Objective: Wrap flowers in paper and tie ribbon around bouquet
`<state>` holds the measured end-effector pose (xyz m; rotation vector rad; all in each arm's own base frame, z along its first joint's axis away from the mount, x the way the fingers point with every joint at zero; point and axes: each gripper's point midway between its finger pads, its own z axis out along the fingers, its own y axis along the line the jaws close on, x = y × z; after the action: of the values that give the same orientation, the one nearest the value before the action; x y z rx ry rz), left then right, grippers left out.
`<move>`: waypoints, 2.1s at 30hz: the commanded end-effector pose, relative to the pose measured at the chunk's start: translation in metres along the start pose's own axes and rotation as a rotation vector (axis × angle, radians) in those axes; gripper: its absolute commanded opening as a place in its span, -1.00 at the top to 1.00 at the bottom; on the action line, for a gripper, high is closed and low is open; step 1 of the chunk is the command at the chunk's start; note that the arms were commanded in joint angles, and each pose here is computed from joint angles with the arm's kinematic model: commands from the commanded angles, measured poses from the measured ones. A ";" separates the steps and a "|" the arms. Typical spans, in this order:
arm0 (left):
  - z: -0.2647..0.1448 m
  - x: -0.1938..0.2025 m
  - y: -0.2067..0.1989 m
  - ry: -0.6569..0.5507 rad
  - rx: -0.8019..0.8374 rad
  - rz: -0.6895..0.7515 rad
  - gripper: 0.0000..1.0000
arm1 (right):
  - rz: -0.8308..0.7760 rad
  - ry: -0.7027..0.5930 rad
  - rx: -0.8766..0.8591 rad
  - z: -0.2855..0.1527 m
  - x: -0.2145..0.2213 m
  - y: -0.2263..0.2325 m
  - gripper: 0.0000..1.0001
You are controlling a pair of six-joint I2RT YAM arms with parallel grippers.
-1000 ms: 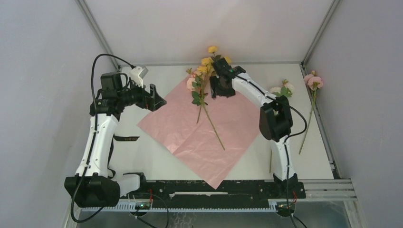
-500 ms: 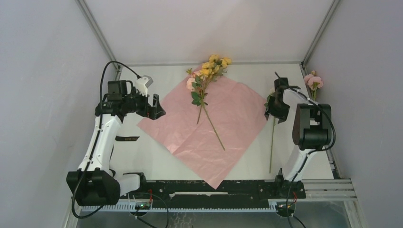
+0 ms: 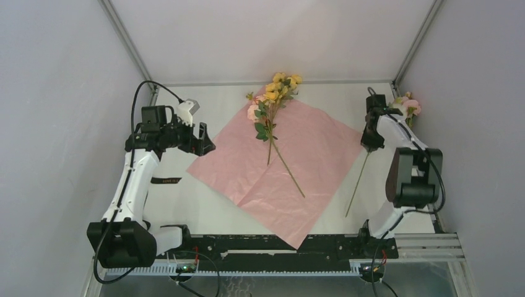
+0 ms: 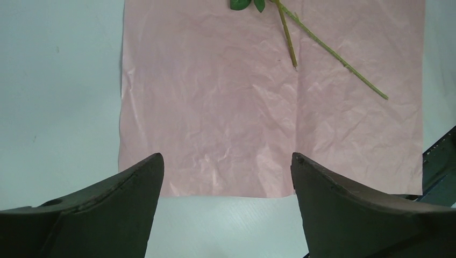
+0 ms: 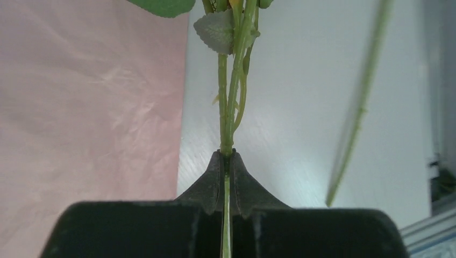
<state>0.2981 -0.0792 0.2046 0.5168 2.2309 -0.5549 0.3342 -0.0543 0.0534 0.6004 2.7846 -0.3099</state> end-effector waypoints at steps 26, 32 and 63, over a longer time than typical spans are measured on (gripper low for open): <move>0.085 -0.023 -0.009 -0.137 0.005 -0.378 -0.78 | -0.611 -0.247 -0.663 -0.142 0.029 0.371 0.02; 0.107 0.021 0.014 -0.003 -0.068 -0.428 -0.77 | -0.502 -0.300 -0.592 -0.133 -0.006 0.353 -0.17; 0.155 0.092 0.068 0.291 -0.155 -0.456 -0.75 | -0.303 -0.162 -0.898 -0.098 -0.058 0.392 1.00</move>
<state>0.3638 -0.0899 0.0309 -0.0313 2.6150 -0.5319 0.5108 0.3067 0.0402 -0.0111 2.6298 0.7312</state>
